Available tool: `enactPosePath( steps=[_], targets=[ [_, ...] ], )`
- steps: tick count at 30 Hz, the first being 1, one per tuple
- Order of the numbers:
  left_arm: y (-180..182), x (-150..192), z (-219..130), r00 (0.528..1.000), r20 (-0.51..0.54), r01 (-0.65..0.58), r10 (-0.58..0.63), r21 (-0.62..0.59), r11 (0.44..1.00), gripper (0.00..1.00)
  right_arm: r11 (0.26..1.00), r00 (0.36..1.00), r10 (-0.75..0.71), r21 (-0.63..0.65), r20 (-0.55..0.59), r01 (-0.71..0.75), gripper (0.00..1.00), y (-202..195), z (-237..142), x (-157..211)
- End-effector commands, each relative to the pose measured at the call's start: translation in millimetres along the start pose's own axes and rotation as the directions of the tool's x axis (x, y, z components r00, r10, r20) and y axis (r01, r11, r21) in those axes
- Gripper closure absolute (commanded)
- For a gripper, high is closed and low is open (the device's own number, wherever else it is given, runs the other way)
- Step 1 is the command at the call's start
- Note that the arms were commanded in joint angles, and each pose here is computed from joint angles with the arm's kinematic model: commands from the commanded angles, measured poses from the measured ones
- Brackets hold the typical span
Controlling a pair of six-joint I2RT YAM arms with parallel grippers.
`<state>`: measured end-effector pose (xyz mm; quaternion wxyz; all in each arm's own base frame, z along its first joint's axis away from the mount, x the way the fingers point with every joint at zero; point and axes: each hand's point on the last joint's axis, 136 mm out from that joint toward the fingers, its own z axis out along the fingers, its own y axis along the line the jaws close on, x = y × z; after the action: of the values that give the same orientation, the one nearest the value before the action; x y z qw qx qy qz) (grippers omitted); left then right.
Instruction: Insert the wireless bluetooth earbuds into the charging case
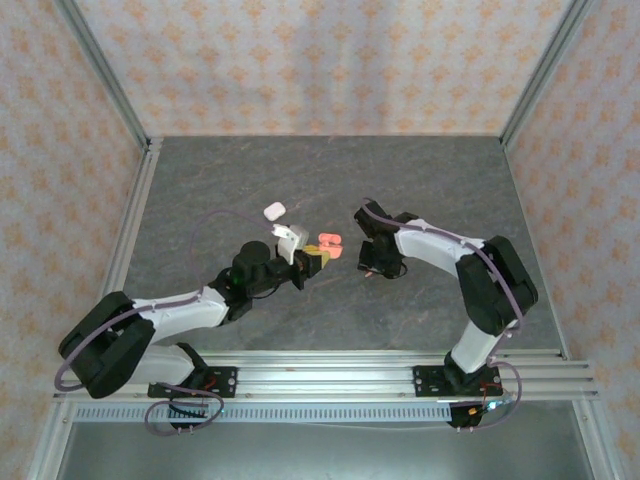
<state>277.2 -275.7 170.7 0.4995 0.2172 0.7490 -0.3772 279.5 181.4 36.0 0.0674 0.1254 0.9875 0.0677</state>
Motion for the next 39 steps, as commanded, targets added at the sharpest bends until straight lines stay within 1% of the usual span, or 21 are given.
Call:
enactPosePath(
  steps=[1,7,12,18,32,39],
  targets=[
    [-8,-7,-10,0.999,0.018,-0.039,0.039,0.016,0.999,1.00,0.999,0.998,0.046,0.008,0.040,-0.046,0.56,1,5,-11],
    [-5,-4,-17,0.998,0.011,-0.055,0.055,-0.010,0.998,1.00,0.999,0.999,0.023,0.033,0.025,-0.024,0.56,3,13,-14],
    [-5,-5,-15,0.998,0.011,-0.057,0.057,-0.006,0.998,1.00,0.997,1.000,-0.001,0.075,0.025,-0.001,0.56,-2,13,-16],
    [-6,-5,-13,0.998,0.005,-0.057,0.057,-0.002,0.998,1.00,0.996,1.000,-0.023,0.091,0.020,0.021,0.57,0,14,-20],
    [-4,-3,-13,0.998,-0.007,-0.059,0.059,-0.011,0.998,1.00,0.996,0.999,-0.031,0.080,-0.015,0.032,0.68,-1,15,-12],
    [-5,-3,-11,0.998,-0.009,-0.056,0.056,-0.008,0.998,1.00,0.997,0.999,-0.033,0.070,-0.020,0.035,0.65,0,13,-9]
  ],
)
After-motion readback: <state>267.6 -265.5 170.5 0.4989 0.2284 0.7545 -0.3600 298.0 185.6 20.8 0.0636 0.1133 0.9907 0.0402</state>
